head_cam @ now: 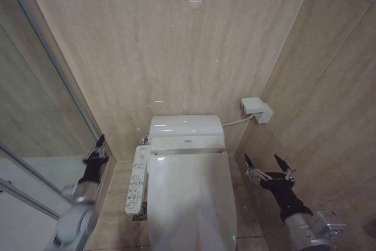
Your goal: Open the toilet lid, clean the toilet bowl with a toilet brush, close the toilet lid, and flush.
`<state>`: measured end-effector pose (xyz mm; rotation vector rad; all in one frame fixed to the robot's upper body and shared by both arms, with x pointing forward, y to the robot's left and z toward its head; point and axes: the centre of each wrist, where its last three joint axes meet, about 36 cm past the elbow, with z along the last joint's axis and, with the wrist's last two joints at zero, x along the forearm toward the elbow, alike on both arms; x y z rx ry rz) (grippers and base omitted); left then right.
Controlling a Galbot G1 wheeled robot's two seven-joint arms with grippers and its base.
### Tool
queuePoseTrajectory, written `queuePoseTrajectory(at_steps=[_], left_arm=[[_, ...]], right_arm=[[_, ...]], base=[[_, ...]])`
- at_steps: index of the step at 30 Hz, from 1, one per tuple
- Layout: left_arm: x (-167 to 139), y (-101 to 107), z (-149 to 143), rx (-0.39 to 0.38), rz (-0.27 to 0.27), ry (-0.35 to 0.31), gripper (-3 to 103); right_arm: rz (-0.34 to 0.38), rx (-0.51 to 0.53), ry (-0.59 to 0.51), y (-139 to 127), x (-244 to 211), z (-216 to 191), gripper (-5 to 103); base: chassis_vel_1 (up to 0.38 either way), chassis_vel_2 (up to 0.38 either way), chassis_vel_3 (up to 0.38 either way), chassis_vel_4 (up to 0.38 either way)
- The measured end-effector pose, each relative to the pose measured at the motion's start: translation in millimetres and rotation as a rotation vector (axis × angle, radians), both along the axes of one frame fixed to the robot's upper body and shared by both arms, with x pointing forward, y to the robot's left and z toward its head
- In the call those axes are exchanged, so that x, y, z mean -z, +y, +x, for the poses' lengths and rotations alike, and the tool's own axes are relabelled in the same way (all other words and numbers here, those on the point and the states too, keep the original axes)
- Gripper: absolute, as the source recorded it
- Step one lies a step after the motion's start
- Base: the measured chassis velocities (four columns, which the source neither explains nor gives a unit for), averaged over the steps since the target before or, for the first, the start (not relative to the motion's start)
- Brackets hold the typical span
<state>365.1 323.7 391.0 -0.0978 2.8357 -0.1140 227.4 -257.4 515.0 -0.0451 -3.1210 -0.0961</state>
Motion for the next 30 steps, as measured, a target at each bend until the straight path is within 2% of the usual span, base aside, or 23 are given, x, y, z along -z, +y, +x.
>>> queuePoseTrajectory(at_steps=[1, 4, 5, 7, 12, 15, 16, 20, 25, 30], left_arm=[[0.0, 0.0, 0.0, 0.0, 0.0, 0.0, 0], [-1.6, -11.0, -35.5, -0.053, -0.029, 0.027, 0], [-1.6, -11.0, -35.5, -0.053, -0.029, 0.027, 0], [-3.1, -18.8, -56.3, -0.083, -0.046, 0.07, 0], [-10.3, -31.3, -89.1, -0.109, -0.055, 0.112, 0], [-14.6, -35.5, -97.1, -0.112, -0.058, 0.118, 0], [-22.1, -42.7, -108.2, -0.113, -0.066, 0.126, 0], [-30.2, -51.7, -119.2, -0.111, -0.065, 0.125, 0], [-29.8, -62.0, -134.3, -0.115, -0.031, 0.108, 0], [-50.6, -70.7, -145.7, -0.123, -0.008, 0.09, 0]], right_arm=[[0.0, 0.0, 0.0, 0.0, 0.0, 0.0, 100], [0.0, 0.0, 0.0, 0.0, 0.0, 0.0, 100], [0.0, 0.0, 0.0, 0.0, 0.0, 0.0, 100], [0.0, 0.0, 0.0, 0.0, 0.0, 0.0, 100], [0.0, 0.0, 0.0, 0.0, 0.0, 0.0, 100], [0.0, 0.0, 0.0, 0.0, 0.0, 0.0, 100], [0.0, 0.0, 0.0, 0.0, 0.0, 0.0, 100], [0.0, 0.001, 0.0, 0.0, 0.0, 0.0, 100], [0.0, 0.0, 0.0, 0.0, 0.0, 0.0, 100], [0.0, 0.0, 0.0, 0.0, 0.0, 0.0, 100]], base=[[0.0, 0.0, 0.0, 0.0], [0.0, 0.0, 0.0, 0.0], [0.0, 0.0, 0.0, 0.0], [0.0, 0.0, 0.0, 0.0], [0.0, 0.0, 0.0, 0.0], [0.0, 0.0, 0.0, 0.0], [0.0, 0.0, 0.0, 0.0], [0.0, 0.0, 0.0, 0.0], [0.0, 0.0, 0.0, 0.0], [0.0, 0.0, 0.0, 0.0]])
